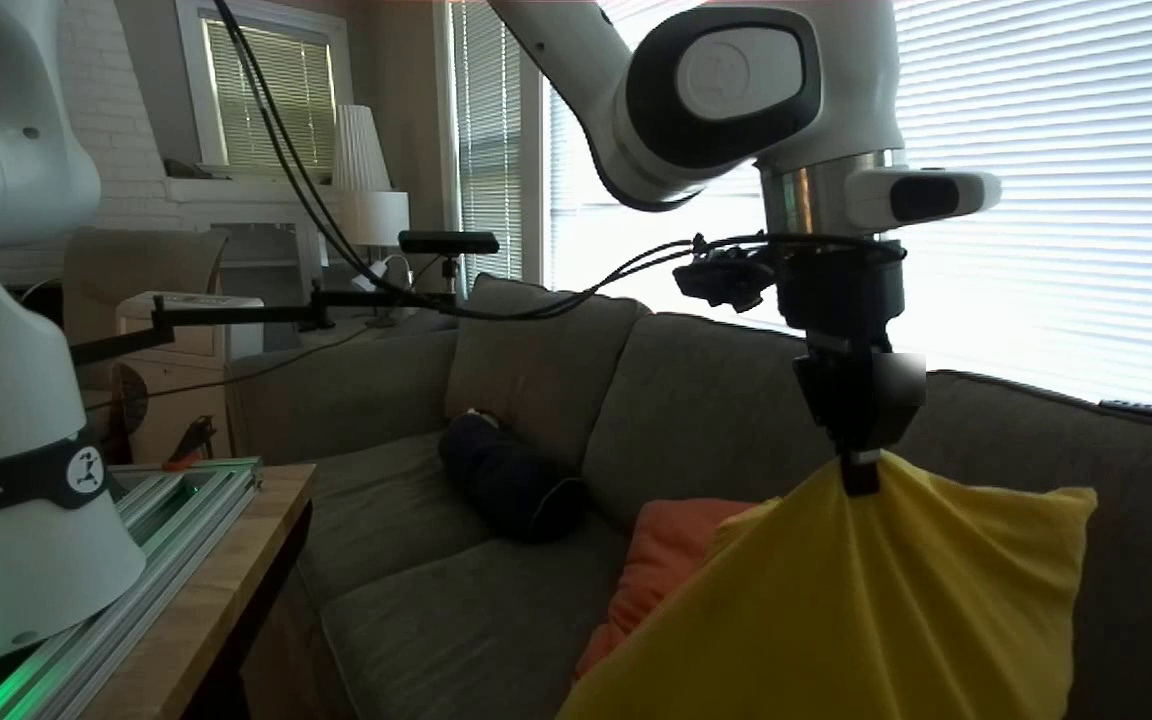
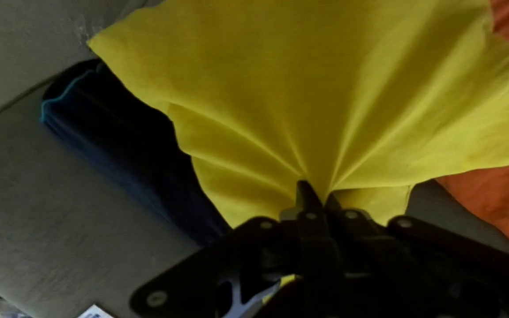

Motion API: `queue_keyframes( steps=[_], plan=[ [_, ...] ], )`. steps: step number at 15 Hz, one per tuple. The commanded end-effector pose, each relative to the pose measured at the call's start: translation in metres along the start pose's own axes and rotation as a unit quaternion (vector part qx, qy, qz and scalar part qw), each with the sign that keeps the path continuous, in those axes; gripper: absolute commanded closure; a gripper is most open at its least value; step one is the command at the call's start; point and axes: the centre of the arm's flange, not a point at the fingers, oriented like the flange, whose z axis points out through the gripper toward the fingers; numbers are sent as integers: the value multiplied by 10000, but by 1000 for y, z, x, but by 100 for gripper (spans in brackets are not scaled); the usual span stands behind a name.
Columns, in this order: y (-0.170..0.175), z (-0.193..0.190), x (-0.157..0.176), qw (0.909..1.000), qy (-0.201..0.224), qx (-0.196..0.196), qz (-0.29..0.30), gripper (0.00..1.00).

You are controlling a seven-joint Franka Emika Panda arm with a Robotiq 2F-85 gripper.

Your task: Move the yellow pillow to the right then move the orange one to the left.

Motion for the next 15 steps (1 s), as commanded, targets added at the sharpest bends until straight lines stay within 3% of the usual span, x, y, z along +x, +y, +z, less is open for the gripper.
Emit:
queue_keyframes(
  steps=[1, 7, 10, 15],
  plan=[
    [28, 2, -30, 9988, 28, -113, 474, 99],
    [75, 25, -41, 9955, 229, -309, 870, 99],
    [94, 32, -38, 9913, 556, -349, 1142, 99],
    [97, 52, -23, 9829, 1085, -413, 1426, 99]
  ],
)
